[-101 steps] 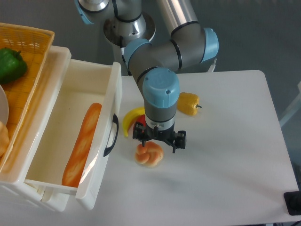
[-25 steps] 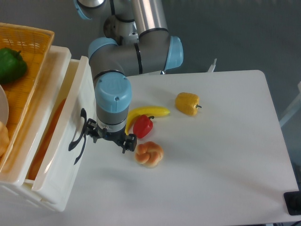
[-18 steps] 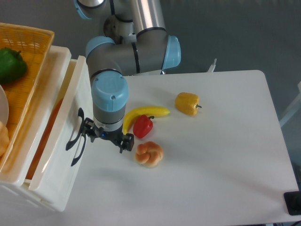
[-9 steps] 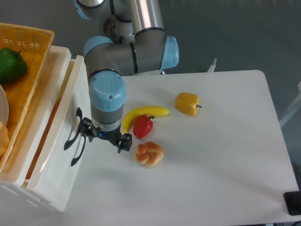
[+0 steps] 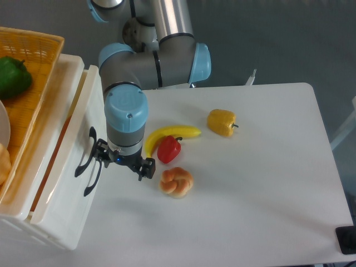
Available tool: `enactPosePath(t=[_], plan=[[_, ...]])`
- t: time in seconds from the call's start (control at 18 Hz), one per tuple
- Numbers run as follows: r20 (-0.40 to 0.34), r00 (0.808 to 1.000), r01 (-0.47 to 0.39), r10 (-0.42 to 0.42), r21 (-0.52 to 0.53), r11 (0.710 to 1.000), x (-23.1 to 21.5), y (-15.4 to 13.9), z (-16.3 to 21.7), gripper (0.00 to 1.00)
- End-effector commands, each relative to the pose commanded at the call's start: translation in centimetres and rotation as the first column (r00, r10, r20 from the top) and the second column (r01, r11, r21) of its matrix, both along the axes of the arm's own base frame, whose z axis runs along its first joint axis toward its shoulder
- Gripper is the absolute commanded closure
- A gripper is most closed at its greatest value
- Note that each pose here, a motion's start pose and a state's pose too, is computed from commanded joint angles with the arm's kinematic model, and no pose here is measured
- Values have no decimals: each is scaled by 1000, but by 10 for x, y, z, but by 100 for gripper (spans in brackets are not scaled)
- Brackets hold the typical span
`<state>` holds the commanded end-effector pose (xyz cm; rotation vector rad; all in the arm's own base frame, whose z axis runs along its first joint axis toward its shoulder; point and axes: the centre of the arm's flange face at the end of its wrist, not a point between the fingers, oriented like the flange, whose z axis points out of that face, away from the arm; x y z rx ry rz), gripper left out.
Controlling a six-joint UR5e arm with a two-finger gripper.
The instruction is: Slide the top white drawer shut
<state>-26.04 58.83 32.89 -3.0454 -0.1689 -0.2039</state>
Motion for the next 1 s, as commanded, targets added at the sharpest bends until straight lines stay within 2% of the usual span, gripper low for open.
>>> enactPosePath(t=[1.0], plan=[[13, 1000, 0, 0, 4, 1000, 2, 0, 1, 0]])
